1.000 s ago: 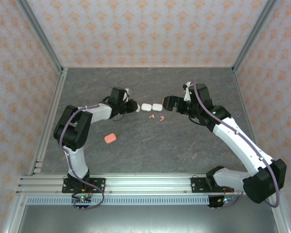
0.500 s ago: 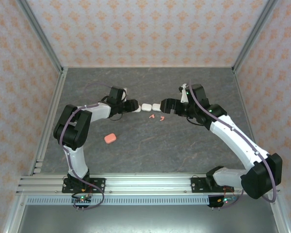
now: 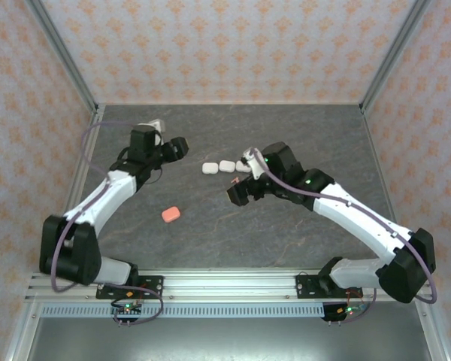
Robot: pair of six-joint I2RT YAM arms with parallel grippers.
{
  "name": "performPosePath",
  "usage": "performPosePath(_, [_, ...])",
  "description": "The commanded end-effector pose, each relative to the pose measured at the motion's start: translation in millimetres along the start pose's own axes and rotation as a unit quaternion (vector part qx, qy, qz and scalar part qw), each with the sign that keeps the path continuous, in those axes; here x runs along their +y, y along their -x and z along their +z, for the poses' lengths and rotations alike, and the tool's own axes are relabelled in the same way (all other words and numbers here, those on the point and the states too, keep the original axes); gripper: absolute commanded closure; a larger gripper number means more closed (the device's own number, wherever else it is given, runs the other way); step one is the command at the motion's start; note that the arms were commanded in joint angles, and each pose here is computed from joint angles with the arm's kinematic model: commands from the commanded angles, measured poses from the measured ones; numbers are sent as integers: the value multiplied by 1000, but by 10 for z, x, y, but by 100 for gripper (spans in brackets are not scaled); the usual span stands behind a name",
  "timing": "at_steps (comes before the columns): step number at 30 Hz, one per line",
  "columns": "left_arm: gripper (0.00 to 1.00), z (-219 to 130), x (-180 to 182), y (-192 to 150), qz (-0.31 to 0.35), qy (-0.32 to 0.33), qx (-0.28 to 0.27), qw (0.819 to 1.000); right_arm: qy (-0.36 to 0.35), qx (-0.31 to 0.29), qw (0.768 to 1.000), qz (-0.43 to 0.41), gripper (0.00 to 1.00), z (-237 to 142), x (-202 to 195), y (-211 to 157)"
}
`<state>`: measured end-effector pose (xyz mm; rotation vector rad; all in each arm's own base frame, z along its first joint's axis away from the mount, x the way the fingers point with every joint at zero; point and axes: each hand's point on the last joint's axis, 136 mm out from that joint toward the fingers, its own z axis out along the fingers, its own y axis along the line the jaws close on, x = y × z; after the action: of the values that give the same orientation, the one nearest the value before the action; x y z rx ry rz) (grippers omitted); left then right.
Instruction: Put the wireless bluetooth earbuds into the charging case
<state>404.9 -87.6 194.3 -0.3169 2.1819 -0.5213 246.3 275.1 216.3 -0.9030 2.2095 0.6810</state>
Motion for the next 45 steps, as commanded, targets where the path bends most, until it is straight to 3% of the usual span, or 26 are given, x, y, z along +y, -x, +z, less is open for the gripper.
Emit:
performPosePath(1, [25, -294, 455, -207, -44, 88, 9, 995, 31, -5, 987, -156, 1, 182, 221, 56])
performPosePath(11, [8, -1089, 1037, -263, -112, 161, -77, 978, 95, 56, 931, -347, 1, 1091, 717, -30])
performPosePath(20, [4, -1218, 1284, -323, -150, 174, -87, 969, 145, 110, 883, -432, 2, 1895, 1049, -263])
performPosePath(26, [4, -1242, 1377, -358, -163, 178, -85, 967, 169, 143, 873, -435, 14, 2306, 1100, -337])
performPosePath(34, [4, -1263, 1424, -425, -169, 180, -82, 966, 183, 179, 866, -429, 22, 2633, 1085, -461])
performPosePath(45, [4, -1297, 1395, -444, -170, 174, -80, 967, 147, 227, 853, -446, 47, 2714, 853, -621])
